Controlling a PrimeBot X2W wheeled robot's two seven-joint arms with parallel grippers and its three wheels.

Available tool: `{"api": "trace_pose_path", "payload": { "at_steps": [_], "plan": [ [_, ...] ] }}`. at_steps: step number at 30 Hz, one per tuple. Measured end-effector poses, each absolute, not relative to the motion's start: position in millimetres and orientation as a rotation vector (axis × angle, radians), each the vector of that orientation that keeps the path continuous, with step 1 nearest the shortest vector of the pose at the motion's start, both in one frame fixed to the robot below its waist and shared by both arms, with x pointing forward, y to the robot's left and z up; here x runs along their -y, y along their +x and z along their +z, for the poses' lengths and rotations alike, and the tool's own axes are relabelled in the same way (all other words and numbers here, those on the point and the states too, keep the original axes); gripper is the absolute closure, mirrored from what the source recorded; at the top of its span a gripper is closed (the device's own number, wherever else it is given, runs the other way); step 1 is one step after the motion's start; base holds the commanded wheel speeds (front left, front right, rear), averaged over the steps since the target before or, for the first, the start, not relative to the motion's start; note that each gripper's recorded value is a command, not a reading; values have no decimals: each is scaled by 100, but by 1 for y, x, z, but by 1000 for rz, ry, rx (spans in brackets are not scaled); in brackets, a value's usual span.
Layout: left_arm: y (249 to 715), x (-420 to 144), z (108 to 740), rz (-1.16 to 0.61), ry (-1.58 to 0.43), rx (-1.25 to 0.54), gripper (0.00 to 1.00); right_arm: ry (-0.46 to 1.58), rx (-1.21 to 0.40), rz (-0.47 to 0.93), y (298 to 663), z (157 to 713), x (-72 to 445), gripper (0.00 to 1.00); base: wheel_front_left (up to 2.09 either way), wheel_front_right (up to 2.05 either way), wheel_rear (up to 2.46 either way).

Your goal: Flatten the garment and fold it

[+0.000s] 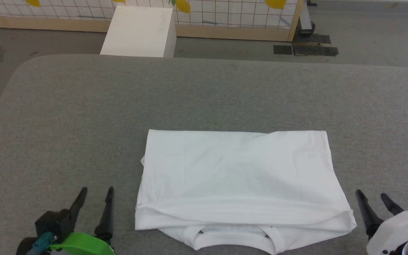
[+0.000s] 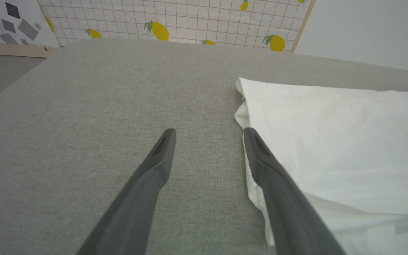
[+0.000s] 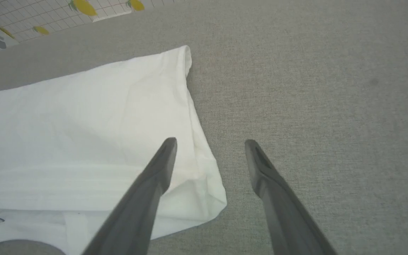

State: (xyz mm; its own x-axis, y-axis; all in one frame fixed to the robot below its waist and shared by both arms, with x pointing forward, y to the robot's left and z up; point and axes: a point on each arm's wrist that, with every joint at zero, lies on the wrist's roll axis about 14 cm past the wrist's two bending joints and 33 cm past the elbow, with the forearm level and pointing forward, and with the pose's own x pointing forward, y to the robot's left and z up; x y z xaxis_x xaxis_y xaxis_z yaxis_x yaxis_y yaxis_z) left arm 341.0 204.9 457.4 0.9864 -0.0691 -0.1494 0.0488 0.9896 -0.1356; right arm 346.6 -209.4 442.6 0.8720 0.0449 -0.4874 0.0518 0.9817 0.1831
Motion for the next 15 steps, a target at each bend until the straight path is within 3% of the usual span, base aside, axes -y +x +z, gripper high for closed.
{"api": "trace_pose_path", "payload": {
  "at_steps": [8,15],
  "plan": [
    [365,-222,509,34,-139,41,0,284,-375,-8,375,466,211,0,0,0,0],
    [387,-222,532,59,-122,133,0,385,-481,-1,395,431,199,0,0,0,0]
  ]
}}
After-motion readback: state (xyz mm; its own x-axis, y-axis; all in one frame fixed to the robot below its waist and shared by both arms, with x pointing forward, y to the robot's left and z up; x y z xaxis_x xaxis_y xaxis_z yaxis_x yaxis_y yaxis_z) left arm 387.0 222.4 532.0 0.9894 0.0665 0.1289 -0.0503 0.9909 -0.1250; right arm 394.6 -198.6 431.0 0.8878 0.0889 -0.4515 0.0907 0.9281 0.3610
